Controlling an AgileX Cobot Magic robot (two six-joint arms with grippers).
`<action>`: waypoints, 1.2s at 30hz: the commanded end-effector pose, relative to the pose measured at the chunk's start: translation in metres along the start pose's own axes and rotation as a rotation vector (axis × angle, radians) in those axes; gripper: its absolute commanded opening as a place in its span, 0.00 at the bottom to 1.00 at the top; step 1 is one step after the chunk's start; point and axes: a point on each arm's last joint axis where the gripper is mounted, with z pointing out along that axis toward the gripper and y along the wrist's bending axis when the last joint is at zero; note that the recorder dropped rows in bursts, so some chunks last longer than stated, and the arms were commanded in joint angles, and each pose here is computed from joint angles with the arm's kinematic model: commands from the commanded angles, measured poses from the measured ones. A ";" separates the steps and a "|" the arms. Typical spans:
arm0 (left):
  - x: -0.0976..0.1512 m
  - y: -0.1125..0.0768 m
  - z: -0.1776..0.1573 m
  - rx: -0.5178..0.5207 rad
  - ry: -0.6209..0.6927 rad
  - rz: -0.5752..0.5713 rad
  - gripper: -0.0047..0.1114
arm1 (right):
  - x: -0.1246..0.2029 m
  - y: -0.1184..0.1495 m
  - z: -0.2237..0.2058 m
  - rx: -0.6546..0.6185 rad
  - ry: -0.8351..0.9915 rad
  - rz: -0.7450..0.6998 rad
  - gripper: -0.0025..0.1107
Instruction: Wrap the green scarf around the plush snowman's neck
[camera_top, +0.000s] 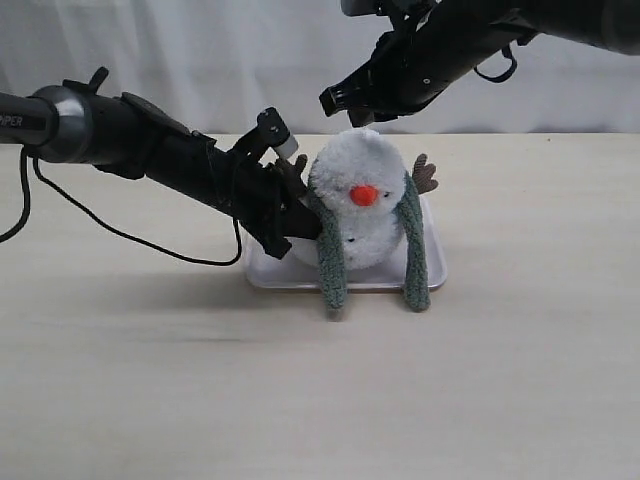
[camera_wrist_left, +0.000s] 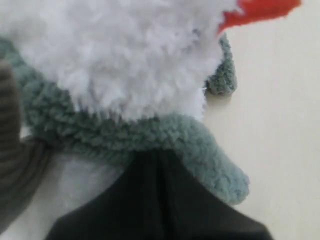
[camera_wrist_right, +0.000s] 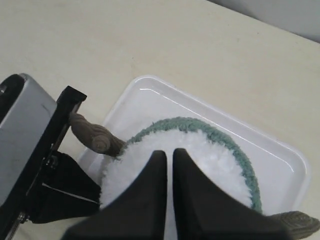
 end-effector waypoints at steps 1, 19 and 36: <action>0.002 0.002 -0.002 0.004 -0.011 -0.013 0.04 | 0.000 0.003 -0.007 -0.008 0.009 -0.003 0.06; 0.020 0.025 -0.065 0.195 -0.242 -0.202 0.04 | 0.071 -0.011 -0.004 0.090 0.024 0.100 0.15; 0.021 0.025 -0.065 0.195 -0.241 -0.199 0.04 | 0.127 -0.034 0.045 0.157 0.061 0.141 0.54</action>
